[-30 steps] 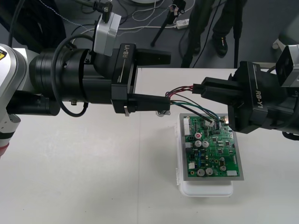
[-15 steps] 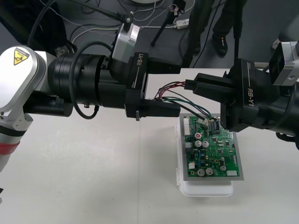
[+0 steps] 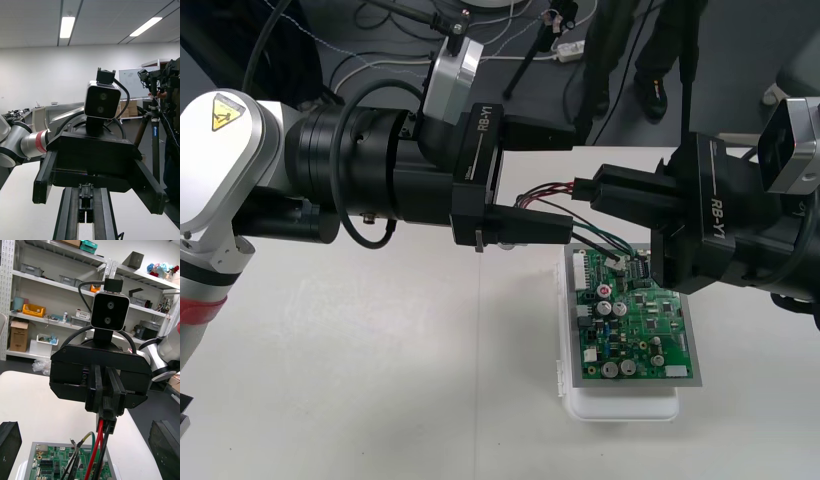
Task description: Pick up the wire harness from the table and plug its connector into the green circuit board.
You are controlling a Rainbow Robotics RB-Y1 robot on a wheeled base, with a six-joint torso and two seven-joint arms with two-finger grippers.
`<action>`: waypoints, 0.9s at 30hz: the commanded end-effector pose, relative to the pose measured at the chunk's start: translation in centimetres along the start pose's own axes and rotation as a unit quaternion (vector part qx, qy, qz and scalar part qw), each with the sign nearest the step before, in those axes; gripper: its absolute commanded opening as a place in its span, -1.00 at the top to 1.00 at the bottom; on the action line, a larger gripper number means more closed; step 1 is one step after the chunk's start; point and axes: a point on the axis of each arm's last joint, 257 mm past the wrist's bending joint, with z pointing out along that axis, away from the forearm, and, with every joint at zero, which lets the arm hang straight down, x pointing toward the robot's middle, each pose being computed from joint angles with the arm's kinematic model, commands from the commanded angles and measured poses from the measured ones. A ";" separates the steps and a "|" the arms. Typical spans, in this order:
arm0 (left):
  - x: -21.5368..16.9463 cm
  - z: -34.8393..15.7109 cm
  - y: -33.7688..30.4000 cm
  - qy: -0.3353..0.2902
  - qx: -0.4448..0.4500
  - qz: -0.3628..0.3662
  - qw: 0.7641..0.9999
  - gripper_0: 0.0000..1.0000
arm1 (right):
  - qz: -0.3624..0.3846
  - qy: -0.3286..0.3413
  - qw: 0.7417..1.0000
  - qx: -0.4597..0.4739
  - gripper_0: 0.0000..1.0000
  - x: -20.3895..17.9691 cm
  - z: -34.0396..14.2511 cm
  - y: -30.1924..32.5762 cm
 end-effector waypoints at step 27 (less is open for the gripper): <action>-1.6 0.3 -3.0 0.005 0.066 0.052 0.996 -1.00 | -0.011 -0.007 1.000 -0.012 1.00 -0.6 0.4 1.7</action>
